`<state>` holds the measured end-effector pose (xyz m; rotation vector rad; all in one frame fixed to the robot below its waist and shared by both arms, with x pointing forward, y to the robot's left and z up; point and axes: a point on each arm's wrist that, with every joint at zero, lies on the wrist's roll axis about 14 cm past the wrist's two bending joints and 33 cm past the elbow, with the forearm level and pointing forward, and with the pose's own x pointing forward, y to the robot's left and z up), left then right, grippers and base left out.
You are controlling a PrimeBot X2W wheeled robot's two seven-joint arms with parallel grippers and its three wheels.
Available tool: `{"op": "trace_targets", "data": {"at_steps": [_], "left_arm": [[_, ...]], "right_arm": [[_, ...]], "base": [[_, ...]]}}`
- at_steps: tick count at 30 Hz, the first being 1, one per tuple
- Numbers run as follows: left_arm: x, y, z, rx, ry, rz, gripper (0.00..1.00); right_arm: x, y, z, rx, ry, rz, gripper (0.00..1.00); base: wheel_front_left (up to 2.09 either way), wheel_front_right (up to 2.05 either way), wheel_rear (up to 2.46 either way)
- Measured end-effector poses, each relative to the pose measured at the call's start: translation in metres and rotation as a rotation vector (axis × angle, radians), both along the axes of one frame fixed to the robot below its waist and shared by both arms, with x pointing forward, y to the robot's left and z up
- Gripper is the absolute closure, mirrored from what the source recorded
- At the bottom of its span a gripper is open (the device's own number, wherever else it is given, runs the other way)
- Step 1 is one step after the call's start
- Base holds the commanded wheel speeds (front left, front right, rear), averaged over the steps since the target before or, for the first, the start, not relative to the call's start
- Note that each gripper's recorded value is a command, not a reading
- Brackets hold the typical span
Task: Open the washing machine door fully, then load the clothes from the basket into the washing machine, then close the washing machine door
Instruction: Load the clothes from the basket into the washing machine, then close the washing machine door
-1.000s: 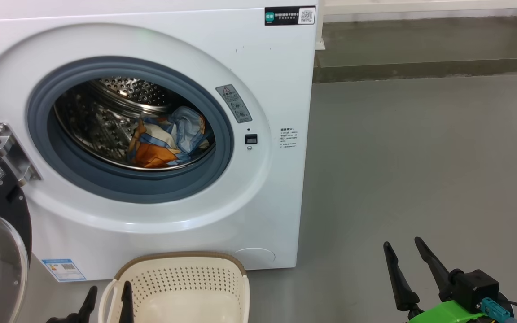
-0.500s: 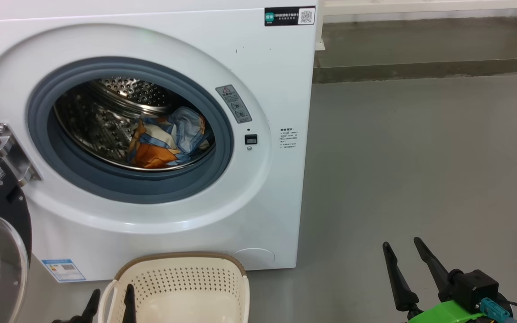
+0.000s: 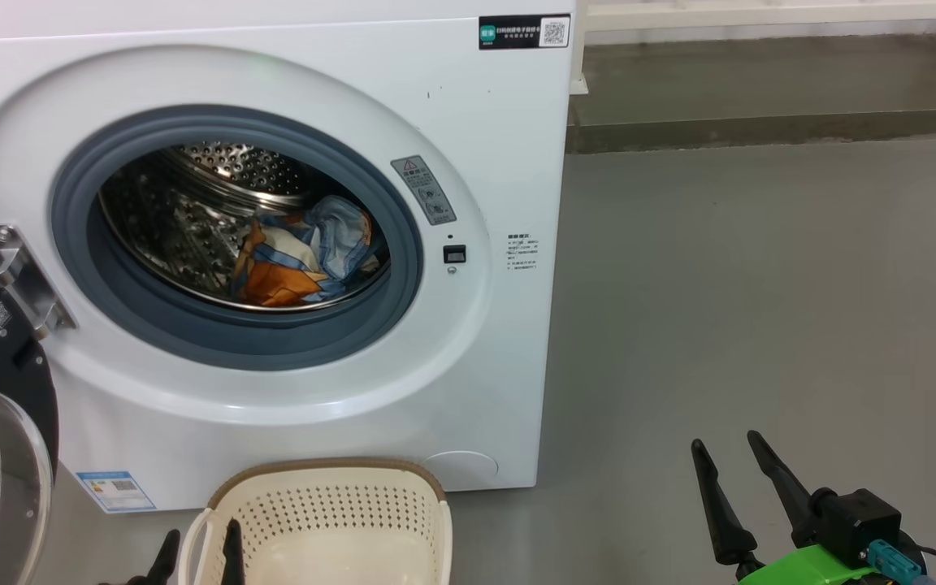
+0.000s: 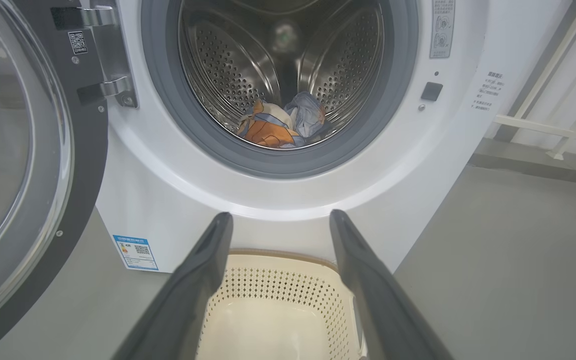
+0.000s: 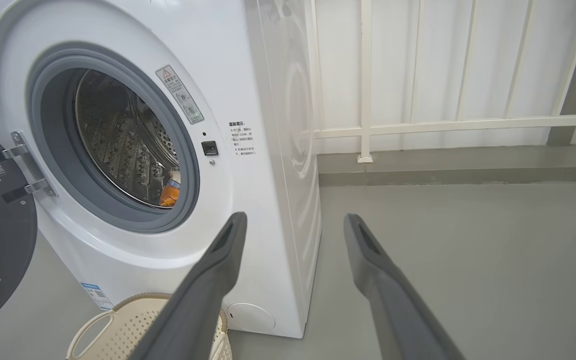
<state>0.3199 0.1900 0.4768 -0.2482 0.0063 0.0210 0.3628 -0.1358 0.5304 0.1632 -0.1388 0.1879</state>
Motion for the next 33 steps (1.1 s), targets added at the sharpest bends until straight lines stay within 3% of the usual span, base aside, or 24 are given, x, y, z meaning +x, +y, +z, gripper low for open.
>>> {"op": "trace_targets", "data": {"at_steps": [21, 33], "left_arm": [[-0.0015, -0.0002, -0.0104, 0.009, 0.031, 0.0, 0.0], [-0.0013, 0.0011, -0.0088, 0.014, 0.024, 0.004, 0.0]], "right_arm": [[-0.0018, 0.0039, -0.002, -0.002, 0.006, 0.012, 0.0], [-0.0022, 0.0058, -0.0015, -0.003, 0.004, 0.017, 0.0]], "base": [[-0.06, 0.07, -0.01], [-1.42, 1.42, 0.0]]}}
